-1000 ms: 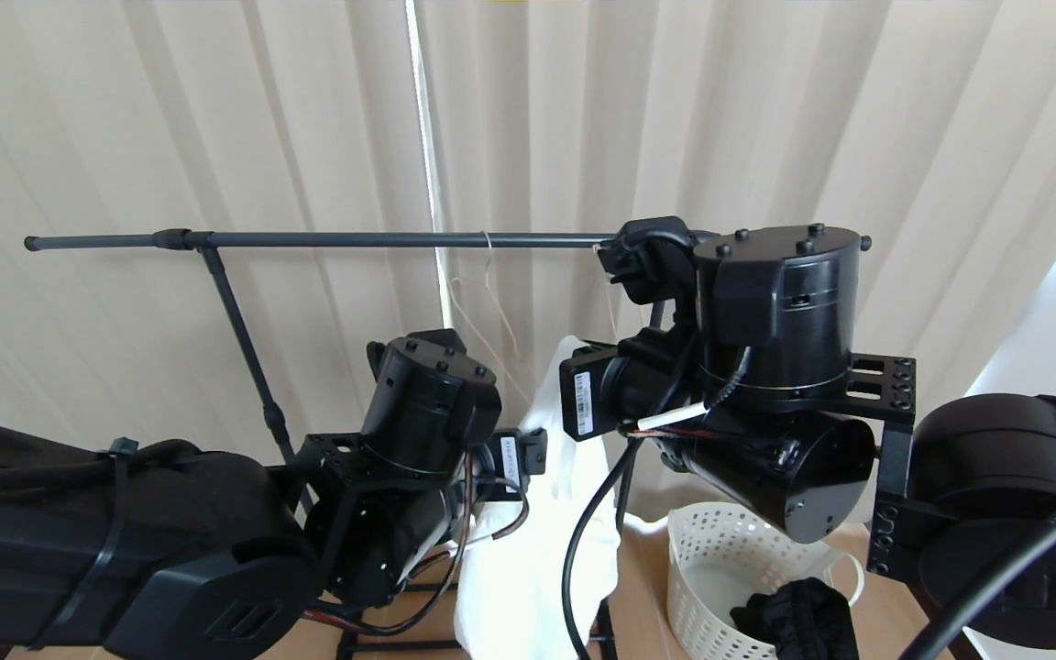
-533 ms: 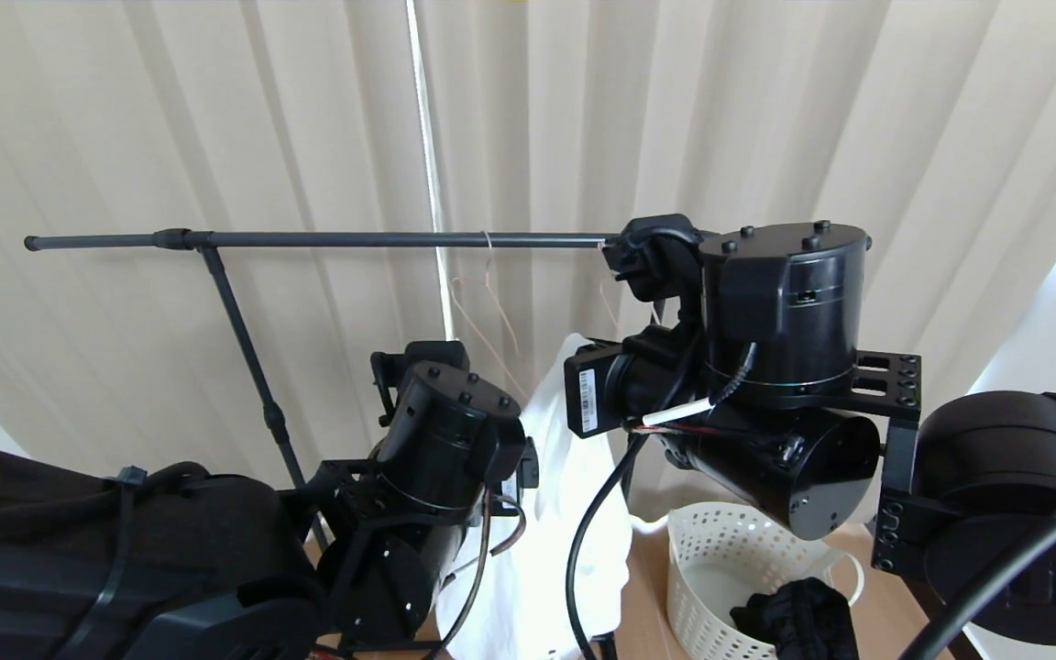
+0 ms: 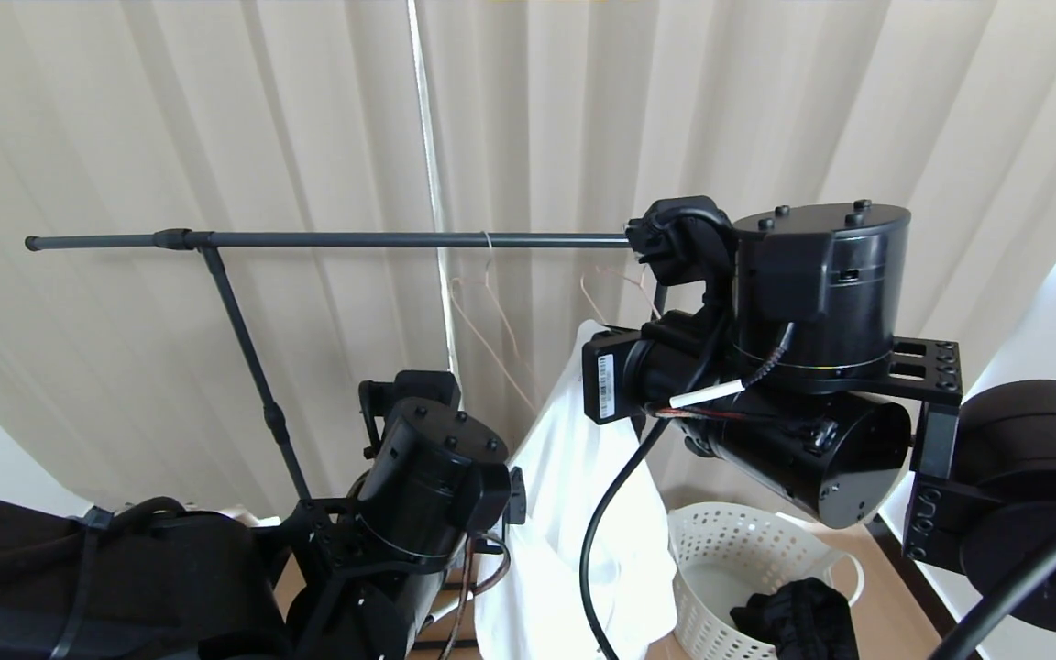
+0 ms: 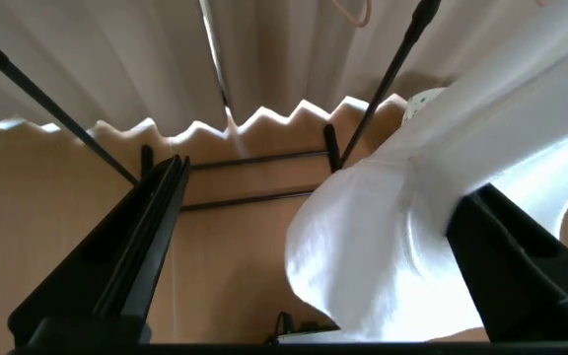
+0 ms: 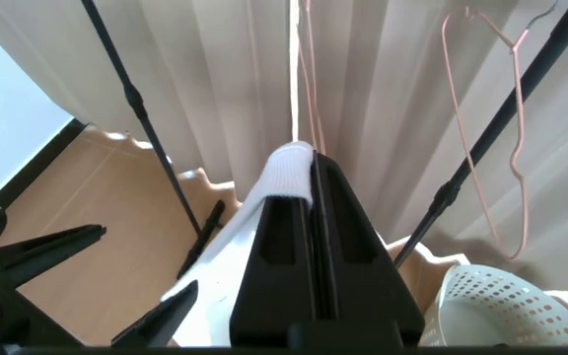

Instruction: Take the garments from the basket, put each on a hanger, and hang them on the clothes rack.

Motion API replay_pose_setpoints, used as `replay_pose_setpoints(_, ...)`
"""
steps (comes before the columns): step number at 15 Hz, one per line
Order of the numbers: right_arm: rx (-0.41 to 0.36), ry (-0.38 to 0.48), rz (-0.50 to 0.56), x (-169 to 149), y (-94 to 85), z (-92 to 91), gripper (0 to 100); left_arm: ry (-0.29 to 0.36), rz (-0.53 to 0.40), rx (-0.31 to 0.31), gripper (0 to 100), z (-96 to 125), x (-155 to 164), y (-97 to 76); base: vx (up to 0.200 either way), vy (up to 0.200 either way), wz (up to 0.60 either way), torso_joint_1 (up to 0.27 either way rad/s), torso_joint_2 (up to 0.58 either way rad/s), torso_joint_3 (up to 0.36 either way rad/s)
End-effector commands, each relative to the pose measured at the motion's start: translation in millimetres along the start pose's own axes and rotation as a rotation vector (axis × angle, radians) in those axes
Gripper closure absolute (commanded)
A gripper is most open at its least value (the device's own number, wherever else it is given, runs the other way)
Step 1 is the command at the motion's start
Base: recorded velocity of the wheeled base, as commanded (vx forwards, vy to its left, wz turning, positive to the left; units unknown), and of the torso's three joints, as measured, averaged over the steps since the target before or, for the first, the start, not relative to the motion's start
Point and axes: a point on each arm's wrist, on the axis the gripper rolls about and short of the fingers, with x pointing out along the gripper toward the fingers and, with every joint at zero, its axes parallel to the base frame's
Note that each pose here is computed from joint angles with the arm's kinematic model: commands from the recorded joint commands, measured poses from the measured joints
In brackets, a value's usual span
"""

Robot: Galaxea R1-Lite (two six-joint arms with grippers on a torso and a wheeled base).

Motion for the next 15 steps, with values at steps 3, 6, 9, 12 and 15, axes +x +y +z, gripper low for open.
replay_pose_setpoints(3,0.003,-0.006,0.002,-5,-2.1,1.5,100,0.008,0.025,-0.007,0,-1,6,5.5,0.000,0.000,0.00,0.000,0.00,0.000)
replay_pose_setpoints(6,-0.011,0.004,0.006,-7,-1.4,-2.5,100,-0.006,0.026,-0.021,0,3,10,4.7,0.000,0.000,0.00,0.000,0.00,0.000)
replay_pose_setpoints(9,-0.023,0.016,0.010,-6,0.7,-6.7,100,-0.033,0.014,-0.042,0,11,10,0.9,0.000,0.000,0.00,0.000,0.00,0.000)
replay_pose_setpoints(12,-0.022,0.013,0.012,-7,0.9,-5.9,100,-0.039,0.011,-0.046,0,13,13,-1.9,0.000,0.000,0.00,0.000,0.00,0.000)
replay_pose_setpoints(15,-0.022,0.011,0.014,-8,0.9,-5.1,100,-0.034,0.025,-0.047,0,13,21,-3.2,0.000,0.000,0.00,0.000,0.00,0.000)
